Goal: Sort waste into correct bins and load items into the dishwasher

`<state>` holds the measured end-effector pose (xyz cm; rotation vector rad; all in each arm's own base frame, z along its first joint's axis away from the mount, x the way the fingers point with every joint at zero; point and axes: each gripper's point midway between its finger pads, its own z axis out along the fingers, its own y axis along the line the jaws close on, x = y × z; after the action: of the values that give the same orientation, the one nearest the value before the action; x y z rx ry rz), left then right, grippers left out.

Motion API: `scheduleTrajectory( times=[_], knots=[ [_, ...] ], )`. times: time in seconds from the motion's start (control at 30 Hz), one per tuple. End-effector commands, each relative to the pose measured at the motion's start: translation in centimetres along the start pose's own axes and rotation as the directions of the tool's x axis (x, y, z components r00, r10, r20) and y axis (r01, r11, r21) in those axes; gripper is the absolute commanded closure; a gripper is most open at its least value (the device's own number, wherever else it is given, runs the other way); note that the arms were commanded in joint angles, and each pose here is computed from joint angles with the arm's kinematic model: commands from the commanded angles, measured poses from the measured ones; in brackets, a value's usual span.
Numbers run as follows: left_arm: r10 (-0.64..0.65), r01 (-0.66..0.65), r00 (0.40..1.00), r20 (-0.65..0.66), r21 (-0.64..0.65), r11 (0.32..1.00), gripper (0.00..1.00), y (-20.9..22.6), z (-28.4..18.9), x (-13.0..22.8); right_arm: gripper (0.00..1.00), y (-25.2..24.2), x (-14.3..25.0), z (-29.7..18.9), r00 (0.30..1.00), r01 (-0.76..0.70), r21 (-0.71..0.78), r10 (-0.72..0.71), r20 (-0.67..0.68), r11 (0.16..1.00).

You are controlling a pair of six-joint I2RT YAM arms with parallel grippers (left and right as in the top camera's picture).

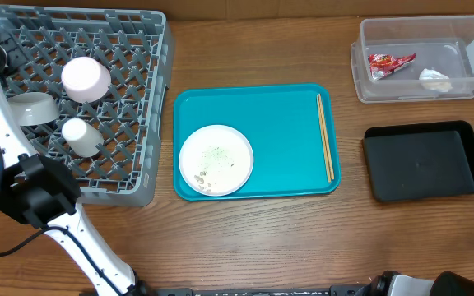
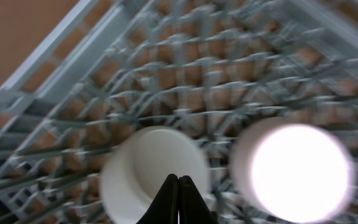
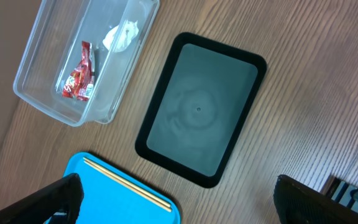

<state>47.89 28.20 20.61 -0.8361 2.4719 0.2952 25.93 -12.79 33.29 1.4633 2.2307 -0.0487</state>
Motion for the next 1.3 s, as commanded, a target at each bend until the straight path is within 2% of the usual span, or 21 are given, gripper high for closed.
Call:
scheduleTrajectory(
  times=[0.0, 0.13, 0.5, 0.67, 0.83, 0.93, 1.03, 1.1, 1.17, 1.27],
  knots=[
    [0.001, -0.013, 0.998, -0.063, -0.187, 0.982, 0.96, 3.0, 2.8, 2.1, 0.0, -0.3, -0.2, -0.3, 1.0, -0.005, 0.004, 0.005, 0.018, 1.0],
    [0.003, -0.027, 0.996, -0.094, -0.257, 0.966, 0.96, 4.3, 4.4, 3.4, 0.0, -0.3, -0.2, -0.3, 1.0, -0.005, 0.004, 0.005, 0.018, 1.0],
    [0.011, -0.045, 0.988, -0.155, -0.217, 0.975, 0.96, 3.5, 7.7, 6.1, 0.0, -0.3, -0.2, -0.3, 1.0, -0.005, 0.004, 0.005, 0.018, 1.0],
    [0.013, -0.042, 0.986, -0.168, -0.175, 0.984, 0.96, 2.8, 8.0, 6.5, 0.0, -0.3, -0.2, -0.3, 1.0, -0.005, 0.004, 0.005, 0.018, 1.0],
    [0.019, -0.065, 0.976, -0.215, -0.207, 0.976, 0.96, 3.5, 7.5, 7.6, 0.0, -0.3, -0.2, -0.3, 1.0, -0.005, 0.004, 0.005, 0.018, 1.0],
    [-0.023, -0.026, 0.977, -0.211, -0.227, 0.974, 0.96, 3.8, 6.2, 7.4, 0.0, -0.3, -0.2, -0.3, 1.0, -0.005, 0.004, 0.005, 0.018, 1.0],
    [-0.142, 0.102, 0.977, -0.161, -0.235, 0.967, 0.96, 3.7, 3.8, 6.3, 0.0, -0.3, -0.2, -0.3, 1.0, -0.005, 0.004, 0.005, 0.018, 1.0],
    [-0.2, 0.174, 0.971, -0.133, -0.187, 0.967, 0.96, 2.9, 1.9, 5.3, 0.0, -0.3, -0.2, -0.3, 1.0, -0.005, 0.004, 0.005, 0.018, 1.0],
    [-0.24, 0.233, 0.964, -0.111, -0.071, 0.97, 0.96, 1.1, -0.5, 4.0, 0.0, -0.3, -0.2, -0.3, 1.0, -0.005, 0.004, 0.005, 0.018, 1.0],
    [-0.271, 0.289, 0.956, -0.112, 0.214, 0.933, 0.96, -3.3, -5.1, 2.0, 0.0, -0.3, -0.2, -0.3, 1.0, -0.005, 0.005, 0.005, 0.018, 1.0]
  ],
)
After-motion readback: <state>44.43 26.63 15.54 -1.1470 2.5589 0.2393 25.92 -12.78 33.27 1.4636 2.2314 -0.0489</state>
